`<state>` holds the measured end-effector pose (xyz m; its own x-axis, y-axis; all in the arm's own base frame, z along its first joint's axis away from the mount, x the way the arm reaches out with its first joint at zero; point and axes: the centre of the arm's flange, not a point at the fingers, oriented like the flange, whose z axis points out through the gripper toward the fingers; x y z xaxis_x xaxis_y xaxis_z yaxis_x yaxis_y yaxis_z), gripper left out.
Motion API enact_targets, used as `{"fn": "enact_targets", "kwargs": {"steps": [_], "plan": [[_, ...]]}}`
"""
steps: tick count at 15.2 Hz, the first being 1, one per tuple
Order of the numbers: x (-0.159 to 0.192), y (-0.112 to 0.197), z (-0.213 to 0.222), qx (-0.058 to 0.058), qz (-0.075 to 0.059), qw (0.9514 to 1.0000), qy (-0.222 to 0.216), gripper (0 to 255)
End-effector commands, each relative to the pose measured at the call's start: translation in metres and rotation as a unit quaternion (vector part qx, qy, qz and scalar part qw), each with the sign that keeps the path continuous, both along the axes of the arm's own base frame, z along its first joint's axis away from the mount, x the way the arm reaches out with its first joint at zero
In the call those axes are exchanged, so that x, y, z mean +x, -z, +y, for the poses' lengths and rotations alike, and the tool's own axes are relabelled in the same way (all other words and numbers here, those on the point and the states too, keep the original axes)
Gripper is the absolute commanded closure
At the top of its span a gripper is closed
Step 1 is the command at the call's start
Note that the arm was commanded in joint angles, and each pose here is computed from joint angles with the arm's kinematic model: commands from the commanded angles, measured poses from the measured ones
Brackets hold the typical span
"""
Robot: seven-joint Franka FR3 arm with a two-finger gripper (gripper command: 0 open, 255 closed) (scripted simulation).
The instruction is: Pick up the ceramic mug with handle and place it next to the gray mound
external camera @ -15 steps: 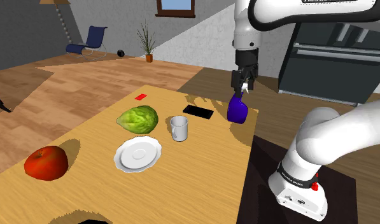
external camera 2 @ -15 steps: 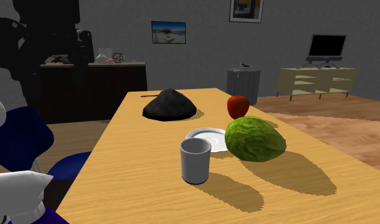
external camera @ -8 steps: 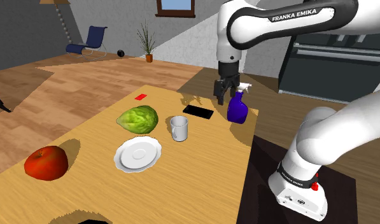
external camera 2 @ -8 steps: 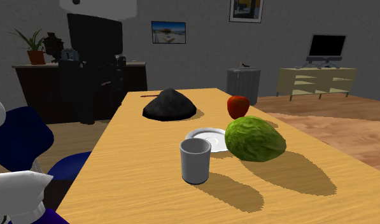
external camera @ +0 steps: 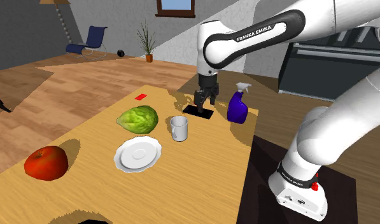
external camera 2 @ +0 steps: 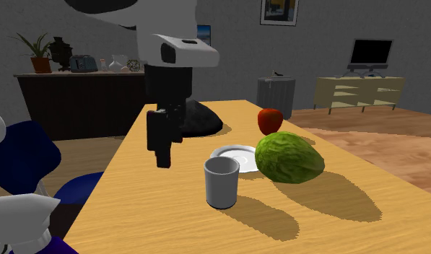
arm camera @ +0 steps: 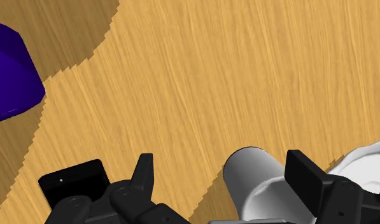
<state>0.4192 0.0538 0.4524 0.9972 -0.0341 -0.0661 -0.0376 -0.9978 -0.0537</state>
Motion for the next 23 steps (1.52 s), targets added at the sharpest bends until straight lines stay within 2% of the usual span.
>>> {"fn": "enact_targets", "kwargs": {"steps": [1,8,16,23], "plan": [[0.019,0.015,0.011,0.002,-0.009,0.9999,-0.005,0],[0.085,0.062,0.038,0.008,-0.036,0.9991,-0.023,0],[0.086,0.102,0.041,0.008,-0.036,0.9991,-0.023,0],[0.086,0.102,0.041,0.008,-0.036,0.9991,-0.023,0]]}}
